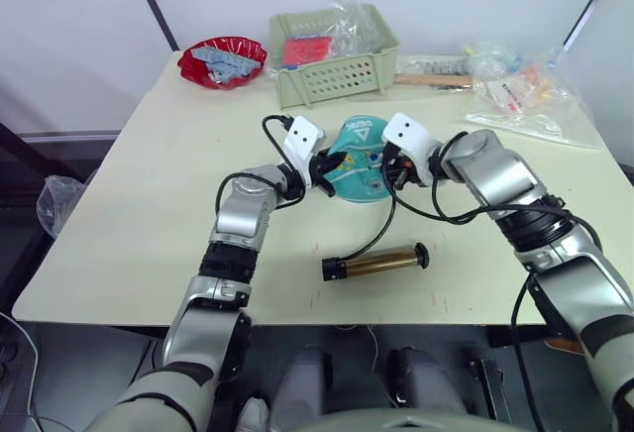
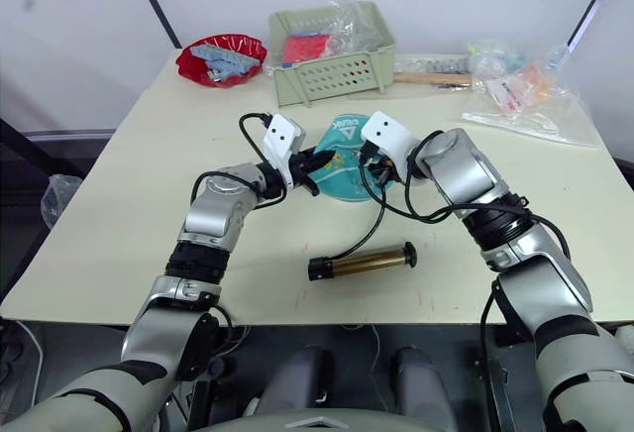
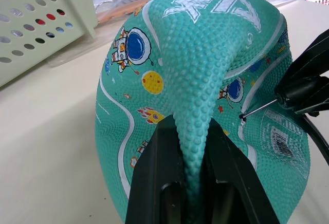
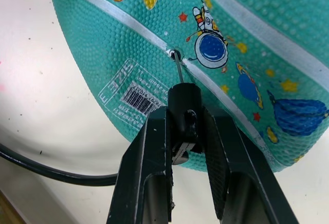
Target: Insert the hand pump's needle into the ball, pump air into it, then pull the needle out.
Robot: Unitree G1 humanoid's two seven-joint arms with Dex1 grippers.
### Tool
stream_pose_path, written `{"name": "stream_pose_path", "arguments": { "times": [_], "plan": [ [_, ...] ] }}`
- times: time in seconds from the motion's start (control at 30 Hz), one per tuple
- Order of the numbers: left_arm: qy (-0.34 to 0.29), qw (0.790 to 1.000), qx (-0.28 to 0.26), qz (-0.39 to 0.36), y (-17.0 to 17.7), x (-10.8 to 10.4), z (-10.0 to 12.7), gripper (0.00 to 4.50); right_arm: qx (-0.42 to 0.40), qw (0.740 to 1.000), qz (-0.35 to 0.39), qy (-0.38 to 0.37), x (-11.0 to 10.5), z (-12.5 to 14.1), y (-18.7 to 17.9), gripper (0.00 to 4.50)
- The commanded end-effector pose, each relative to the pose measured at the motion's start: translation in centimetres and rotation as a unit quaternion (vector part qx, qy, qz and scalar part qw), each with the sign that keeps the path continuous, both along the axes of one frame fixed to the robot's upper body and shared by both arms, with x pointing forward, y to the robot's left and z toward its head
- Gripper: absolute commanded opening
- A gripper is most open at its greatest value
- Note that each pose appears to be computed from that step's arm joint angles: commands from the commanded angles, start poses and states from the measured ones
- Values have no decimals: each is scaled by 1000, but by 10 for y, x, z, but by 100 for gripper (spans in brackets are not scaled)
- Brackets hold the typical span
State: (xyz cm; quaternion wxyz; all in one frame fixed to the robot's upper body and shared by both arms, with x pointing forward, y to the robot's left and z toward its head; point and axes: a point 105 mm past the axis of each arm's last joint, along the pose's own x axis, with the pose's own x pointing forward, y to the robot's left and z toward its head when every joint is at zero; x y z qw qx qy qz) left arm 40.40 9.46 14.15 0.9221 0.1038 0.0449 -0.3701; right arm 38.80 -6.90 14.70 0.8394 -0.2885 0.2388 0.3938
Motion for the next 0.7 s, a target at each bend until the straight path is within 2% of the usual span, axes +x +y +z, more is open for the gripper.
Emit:
{"name": "stream_pose_path", "arguments": {
  "times": [0.03,0.33,0.7],
  "plan": [
    [24,1000,9,-10,-4,-4,-15,2,-30,999,-28,17,0,-17,-18,33],
    [24,1000,9,-14,-6,-5,-15,2,-25,999,-38,13,5,-15,-17,33],
    [29,999,12,-9,-3,-5,-17,2,30,999,-24,4,6,-3,-6,33]
  ]
}}
